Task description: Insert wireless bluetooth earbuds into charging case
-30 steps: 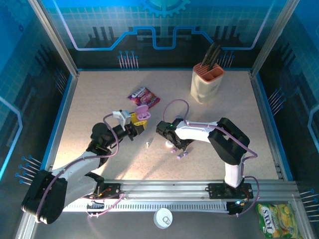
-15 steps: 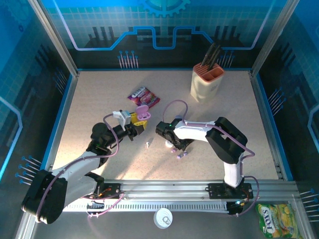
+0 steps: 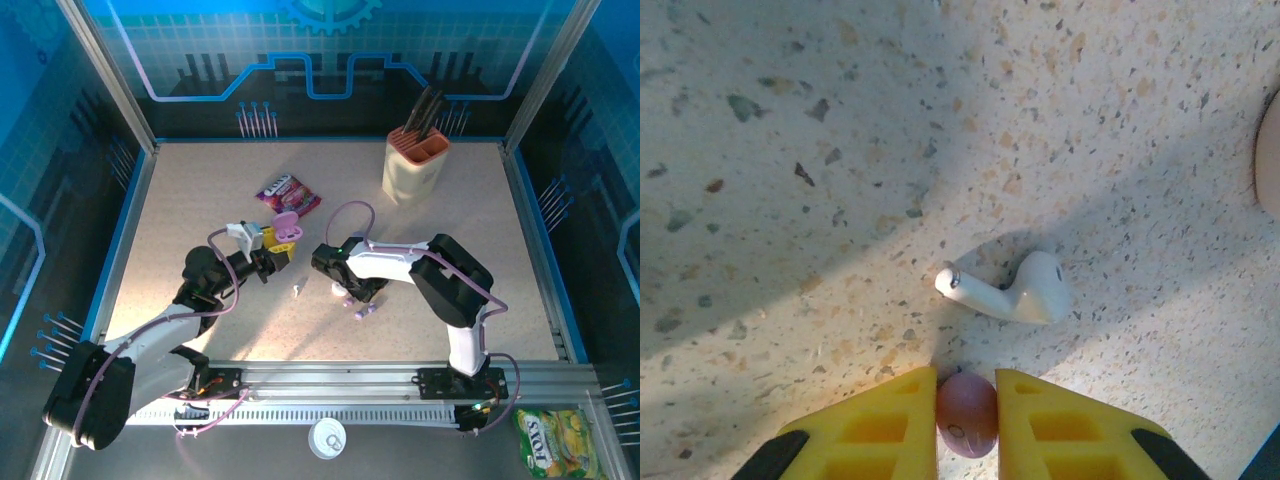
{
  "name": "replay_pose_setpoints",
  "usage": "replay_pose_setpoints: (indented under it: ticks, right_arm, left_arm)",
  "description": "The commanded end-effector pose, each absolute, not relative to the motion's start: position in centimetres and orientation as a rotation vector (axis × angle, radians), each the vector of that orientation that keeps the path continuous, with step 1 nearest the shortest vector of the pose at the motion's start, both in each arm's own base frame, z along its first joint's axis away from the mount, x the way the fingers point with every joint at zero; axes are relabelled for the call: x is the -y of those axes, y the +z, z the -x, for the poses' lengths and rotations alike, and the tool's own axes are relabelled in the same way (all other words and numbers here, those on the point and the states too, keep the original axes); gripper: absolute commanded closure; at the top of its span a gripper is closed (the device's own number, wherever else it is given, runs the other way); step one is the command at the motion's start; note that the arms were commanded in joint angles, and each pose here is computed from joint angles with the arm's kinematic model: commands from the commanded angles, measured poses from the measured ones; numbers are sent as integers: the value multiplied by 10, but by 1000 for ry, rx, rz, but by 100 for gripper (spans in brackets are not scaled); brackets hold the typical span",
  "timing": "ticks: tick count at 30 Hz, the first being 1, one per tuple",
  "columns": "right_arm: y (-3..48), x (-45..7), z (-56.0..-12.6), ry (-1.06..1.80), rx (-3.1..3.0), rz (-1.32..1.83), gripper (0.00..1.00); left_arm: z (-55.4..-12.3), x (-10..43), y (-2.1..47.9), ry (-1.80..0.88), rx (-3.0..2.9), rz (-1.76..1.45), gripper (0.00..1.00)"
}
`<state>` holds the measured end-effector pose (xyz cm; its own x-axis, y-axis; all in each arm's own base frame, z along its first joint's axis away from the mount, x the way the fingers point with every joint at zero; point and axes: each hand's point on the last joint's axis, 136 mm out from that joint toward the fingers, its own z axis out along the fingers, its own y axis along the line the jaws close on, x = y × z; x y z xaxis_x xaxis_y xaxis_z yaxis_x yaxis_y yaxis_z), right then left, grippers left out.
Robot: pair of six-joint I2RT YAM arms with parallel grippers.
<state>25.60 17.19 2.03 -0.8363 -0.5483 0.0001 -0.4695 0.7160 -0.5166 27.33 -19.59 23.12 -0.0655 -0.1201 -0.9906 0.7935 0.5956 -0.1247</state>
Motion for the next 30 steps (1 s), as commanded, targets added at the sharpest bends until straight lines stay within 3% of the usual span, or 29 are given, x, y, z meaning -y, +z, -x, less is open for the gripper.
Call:
replay_pose_setpoints:
  ticks: [1,18,30]
  right_arm:
    - [28,-172,-250,-636,-2834,728,82]
    - [105,-188,-241,565,-2891,176,82]
    - [145,-186,-244,734,-2798,110,81]
  left_arm:
    - [-271,198,231,-824,-1426,-655,61]
    - [-266,240,223,-923,-1361,-791,61]
    - [-264,267,211,-990,-1341,-868,61]
